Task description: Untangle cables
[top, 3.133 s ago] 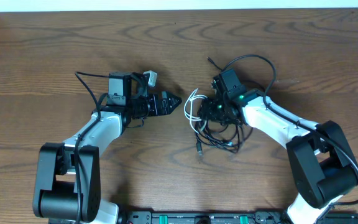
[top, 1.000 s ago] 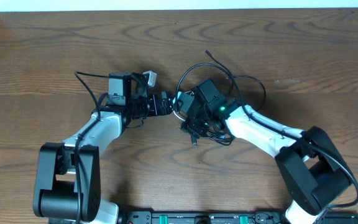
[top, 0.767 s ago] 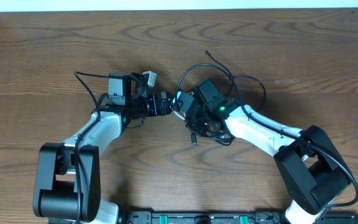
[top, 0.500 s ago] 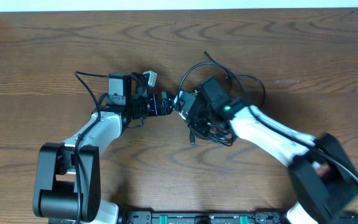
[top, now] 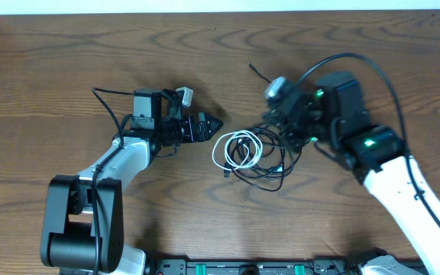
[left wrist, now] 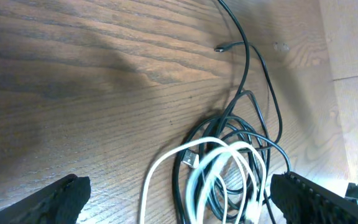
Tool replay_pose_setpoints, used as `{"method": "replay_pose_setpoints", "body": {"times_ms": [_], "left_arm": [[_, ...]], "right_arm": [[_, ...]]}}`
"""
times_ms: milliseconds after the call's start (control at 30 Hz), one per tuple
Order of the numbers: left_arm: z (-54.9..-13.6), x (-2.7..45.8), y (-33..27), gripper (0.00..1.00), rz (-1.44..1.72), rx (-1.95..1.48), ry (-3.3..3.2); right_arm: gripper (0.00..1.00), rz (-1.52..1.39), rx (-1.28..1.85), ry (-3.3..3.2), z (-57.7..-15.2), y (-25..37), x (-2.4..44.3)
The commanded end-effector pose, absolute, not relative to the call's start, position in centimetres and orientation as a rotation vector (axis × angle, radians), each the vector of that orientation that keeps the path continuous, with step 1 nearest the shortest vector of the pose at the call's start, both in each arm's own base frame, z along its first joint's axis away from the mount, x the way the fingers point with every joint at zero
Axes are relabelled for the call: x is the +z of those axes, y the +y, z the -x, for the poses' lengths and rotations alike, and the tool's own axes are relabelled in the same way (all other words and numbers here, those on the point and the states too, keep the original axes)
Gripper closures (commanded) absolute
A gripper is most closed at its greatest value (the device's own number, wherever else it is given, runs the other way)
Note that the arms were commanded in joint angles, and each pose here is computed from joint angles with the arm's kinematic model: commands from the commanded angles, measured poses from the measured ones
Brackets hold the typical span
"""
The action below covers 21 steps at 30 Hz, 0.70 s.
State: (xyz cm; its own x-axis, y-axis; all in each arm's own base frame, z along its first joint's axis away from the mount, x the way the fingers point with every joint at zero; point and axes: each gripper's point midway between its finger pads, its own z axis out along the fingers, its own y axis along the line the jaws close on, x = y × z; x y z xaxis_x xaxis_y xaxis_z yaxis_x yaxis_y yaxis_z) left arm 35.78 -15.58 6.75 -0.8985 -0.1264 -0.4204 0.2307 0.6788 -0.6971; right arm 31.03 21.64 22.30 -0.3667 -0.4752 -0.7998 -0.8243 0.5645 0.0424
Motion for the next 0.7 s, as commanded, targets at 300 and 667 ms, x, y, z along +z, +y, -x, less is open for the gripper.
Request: {"method": "replay_pose_setpoints", "body": {"times_ms": [300,667], "left_arm": [[-36.0,7.3,-15.8,0.01,-0.084,-1.115,2.441],[-36.2,7.4,-15.8,0.01,-0.107,-1.109,2.425]], "right_arm": [[0.84,0.592,0.588,2.339,-34.1,16.5,18.8],[0.96,0.436,0.645,2.452,-33.6,16.2,17.5]]}}
